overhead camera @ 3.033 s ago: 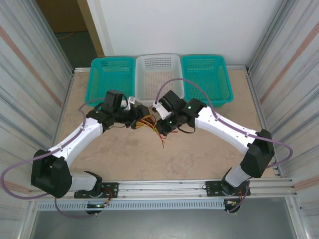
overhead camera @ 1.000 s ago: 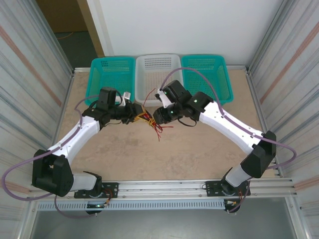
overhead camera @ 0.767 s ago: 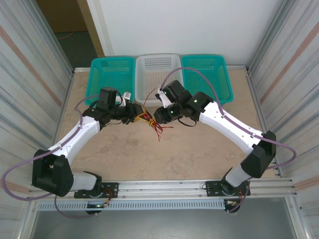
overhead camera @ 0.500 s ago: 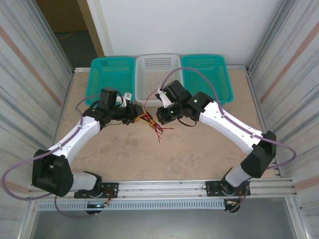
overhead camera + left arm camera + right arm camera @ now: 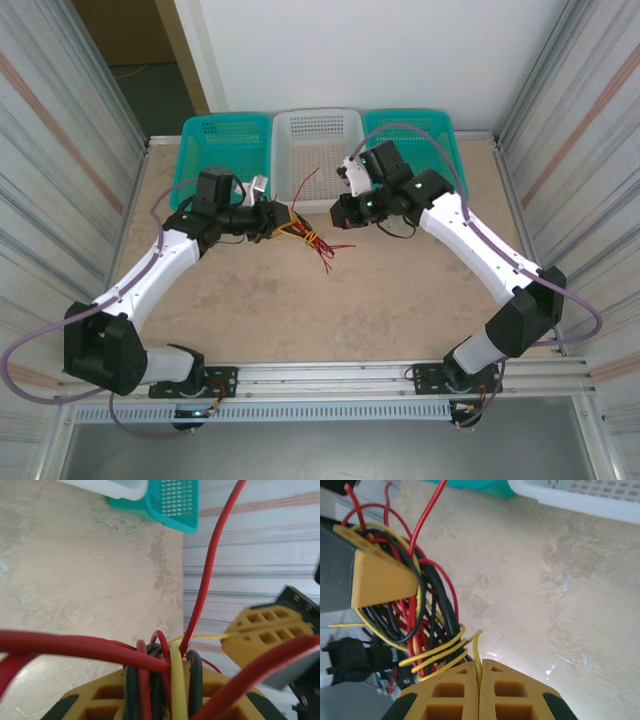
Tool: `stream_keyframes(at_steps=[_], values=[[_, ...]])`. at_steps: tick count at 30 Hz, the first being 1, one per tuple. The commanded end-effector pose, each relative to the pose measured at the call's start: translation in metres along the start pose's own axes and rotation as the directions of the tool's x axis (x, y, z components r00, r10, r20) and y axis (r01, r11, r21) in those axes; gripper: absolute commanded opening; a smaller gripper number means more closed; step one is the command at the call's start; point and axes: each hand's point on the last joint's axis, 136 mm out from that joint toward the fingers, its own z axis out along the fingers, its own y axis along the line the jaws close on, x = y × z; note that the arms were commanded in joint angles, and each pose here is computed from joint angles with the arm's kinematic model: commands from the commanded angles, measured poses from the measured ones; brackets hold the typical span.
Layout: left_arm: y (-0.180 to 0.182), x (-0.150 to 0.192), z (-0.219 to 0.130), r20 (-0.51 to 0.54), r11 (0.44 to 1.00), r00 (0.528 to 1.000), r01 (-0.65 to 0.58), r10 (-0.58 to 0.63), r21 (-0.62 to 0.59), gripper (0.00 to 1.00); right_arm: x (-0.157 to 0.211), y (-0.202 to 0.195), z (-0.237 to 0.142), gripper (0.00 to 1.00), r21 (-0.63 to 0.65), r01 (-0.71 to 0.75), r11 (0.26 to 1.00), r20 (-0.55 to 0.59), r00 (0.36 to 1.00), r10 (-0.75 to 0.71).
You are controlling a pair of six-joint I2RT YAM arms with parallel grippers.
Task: Untangle the cables
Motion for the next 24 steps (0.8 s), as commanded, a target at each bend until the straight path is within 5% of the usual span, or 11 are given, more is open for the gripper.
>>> stream_keyframes(at_steps=[1, 12, 16, 19, 24], values=[[-0.065, 0.014, -0.019, -0.041, 0.969, 0.992, -0.103, 0.115, 0.223, 0.0, -0.022, -0.005, -0.011, 0.0, -0.108, -0.04, 0.993, 0.084, 0.995, 0.049], [-0.136, -0.034, -0.049, 0.251, 0.897, 0.965, -0.174, 0.074, 0.406, 0.0, -0.016, -0.006, 0.015, 0.0, -0.348, -0.177, 0.921, 0.13, 0.964, 0.234], [-0.13, -0.055, -0.068, 0.444, 0.916, 0.893, -0.238, 0.076, 0.322, 0.0, 0.001, 0.005, 0.016, 0.0, -0.409, -0.203, 0.889, 0.143, 0.949, 0.282], [-0.094, -0.076, -0.085, 0.583, 0.972, 0.812, -0.152, 0.019, 0.18, 0.0, 0.015, 0.01, 0.011, 0.0, -0.437, -0.228, 0.87, 0.164, 0.931, 0.326], [-0.067, -0.099, -0.099, 0.682, 0.966, 0.72, -0.07, -0.124, 0.25, 0.0, 0.046, 0.031, 0.003, 0.0, -0.424, -0.216, 0.88, 0.162, 0.938, 0.308]])
